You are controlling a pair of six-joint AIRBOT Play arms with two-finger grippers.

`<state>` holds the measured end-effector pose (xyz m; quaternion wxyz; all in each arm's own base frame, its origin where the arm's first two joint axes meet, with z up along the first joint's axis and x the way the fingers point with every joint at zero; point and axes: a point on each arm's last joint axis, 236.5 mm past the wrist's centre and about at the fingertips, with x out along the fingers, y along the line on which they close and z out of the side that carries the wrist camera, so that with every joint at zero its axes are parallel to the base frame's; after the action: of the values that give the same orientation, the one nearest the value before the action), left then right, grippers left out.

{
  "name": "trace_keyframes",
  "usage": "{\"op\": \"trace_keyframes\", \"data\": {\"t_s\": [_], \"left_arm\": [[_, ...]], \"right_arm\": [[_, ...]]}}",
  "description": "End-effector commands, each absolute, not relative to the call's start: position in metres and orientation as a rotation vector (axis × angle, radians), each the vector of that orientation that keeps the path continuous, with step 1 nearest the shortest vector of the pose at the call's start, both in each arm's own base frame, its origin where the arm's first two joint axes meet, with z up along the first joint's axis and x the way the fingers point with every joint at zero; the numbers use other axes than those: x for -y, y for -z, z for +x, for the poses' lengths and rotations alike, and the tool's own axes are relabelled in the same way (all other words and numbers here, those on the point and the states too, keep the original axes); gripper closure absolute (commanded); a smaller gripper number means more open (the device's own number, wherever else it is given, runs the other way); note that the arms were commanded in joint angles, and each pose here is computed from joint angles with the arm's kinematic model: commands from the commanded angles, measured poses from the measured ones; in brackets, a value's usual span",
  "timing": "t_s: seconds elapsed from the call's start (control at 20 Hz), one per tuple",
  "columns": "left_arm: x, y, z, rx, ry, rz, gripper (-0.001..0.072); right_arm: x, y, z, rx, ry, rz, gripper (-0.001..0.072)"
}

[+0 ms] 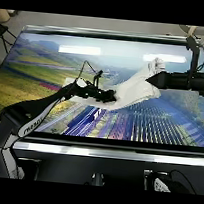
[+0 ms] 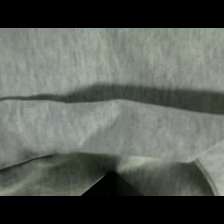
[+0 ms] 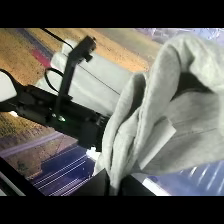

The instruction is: Fold the shirts.

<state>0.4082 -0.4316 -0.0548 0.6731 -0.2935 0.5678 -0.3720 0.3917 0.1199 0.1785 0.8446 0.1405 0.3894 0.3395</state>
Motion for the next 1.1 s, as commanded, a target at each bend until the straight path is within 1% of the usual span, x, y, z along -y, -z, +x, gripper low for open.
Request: {"op": "trace_keyframes", "data": {"t_s": [0.0, 0.1, 0.2, 0.25, 0.35, 0.45, 0.55, 0.6, 0.7, 0.8, 0.9, 1.05], "left_arm": [[0.474, 0.045, 0.413, -1.204, 0.783, -0.834, 0.0679], [0.484, 0.042, 0.417, -1.210, 0.765, -0.948, 0.0679], [0.480, 0.035, 0.425, -1.182, 0.792, -0.938, 0.0681], [0.471, 0.026, 0.431, -1.147, 0.821, -0.899, 0.0682], [0.433, 0.007, 0.448, -1.088, 0.817, -0.730, 0.0683], [0.369, -0.018, 0.469, -1.043, 0.749, -0.544, 0.0683], [0.291, -0.059, 0.493, -0.946, 0.651, -0.380, 0.0683], [0.253, -0.084, 0.503, -0.887, 0.599, -0.331, 0.0682], [0.180, -0.143, 0.515, -0.754, 0.488, -0.296, 0.0682], [0.127, -0.190, 0.512, -0.658, 0.413, -0.309, 0.0681], [0.090, -0.228, 0.498, -0.590, 0.360, -0.313, 0.0681], [0.072, -0.258, 0.471, -0.559, 0.348, -0.291, 0.0680]], "right_arm": [[-0.124, -0.203, 0.375, -0.785, -0.723, 0.290, 0.0689], [-0.123, -0.203, 0.375, -0.783, -0.719, 0.287, 0.0688], [-0.116, -0.195, 0.382, -0.789, -0.685, 0.265, 0.0689], [-0.114, -0.189, 0.386, -0.794, -0.683, 0.254, 0.0689], [-0.114, -0.174, 0.395, -0.829, -0.687, 0.277, 0.0689], [-0.121, -0.166, 0.411, -0.815, -0.706, 0.320, 0.0690], [-0.143, -0.162, 0.426, -0.785, -0.739, 0.343, 0.0690], [-0.159, -0.160, 0.433, -0.778, -0.756, 0.350, 0.0690], [-0.198, -0.151, 0.446, -0.770, -0.796, 0.351, 0.0690], [-0.243, -0.134, 0.460, -0.790, -0.845, 0.367, 0.0690], [-0.288, -0.111, 0.471, -0.818, -0.891, 0.402, 0.0689], [-0.353, -0.066, 0.480, -0.874, -0.935, 0.493, 0.0689]]}}
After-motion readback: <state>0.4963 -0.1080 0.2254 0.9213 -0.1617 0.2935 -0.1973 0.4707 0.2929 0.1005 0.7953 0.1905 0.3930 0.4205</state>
